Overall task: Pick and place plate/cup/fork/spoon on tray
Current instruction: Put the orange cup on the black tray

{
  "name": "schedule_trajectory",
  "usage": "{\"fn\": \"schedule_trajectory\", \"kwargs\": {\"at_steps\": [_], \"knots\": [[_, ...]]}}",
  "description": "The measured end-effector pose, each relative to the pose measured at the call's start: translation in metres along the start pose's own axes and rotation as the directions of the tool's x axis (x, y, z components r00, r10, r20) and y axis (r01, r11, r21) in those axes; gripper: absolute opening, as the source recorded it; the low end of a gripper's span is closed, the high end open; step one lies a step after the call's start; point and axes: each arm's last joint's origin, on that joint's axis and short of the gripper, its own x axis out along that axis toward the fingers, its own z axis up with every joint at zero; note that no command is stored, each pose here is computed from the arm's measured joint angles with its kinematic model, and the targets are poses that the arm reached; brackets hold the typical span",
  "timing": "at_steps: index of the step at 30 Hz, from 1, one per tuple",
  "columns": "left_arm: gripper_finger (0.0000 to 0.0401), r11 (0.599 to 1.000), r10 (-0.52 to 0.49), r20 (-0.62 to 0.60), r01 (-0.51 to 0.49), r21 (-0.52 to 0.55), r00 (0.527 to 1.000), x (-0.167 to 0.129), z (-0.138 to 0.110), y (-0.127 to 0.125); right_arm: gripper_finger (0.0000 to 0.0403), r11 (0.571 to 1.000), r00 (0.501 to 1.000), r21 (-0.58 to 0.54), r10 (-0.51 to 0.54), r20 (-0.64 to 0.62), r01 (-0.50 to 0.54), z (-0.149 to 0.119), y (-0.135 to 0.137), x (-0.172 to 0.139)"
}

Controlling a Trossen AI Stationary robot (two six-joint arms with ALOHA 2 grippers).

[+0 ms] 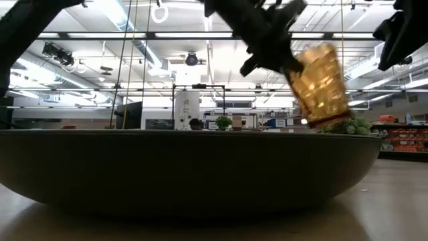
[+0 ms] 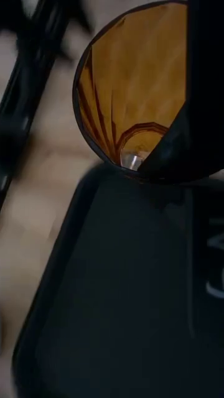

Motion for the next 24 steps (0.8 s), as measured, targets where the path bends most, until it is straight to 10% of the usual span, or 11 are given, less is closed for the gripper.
{"fn": "schedule_trajectory", "kwargs": {"at_steps": [12, 24], "knots": [[0.0016, 0.987, 0.134, 0.083, -0.126, -0.097, 0.988, 0.029, 0.014, 0.143, 0.0132, 0.987, 0.986, 0.074, -0.149, 0.074, 0.144, 0.011, -0.019, 0.003], [0.0016, 0.990, 0.142, 0.035, -0.142, -0.023, 0.989, 0.032, 0.007, 0.171, 0.0132, 0.979, 0.983, 0.126, -0.172, 0.068, 0.162, 0.042, -0.060, 0.014]]}}
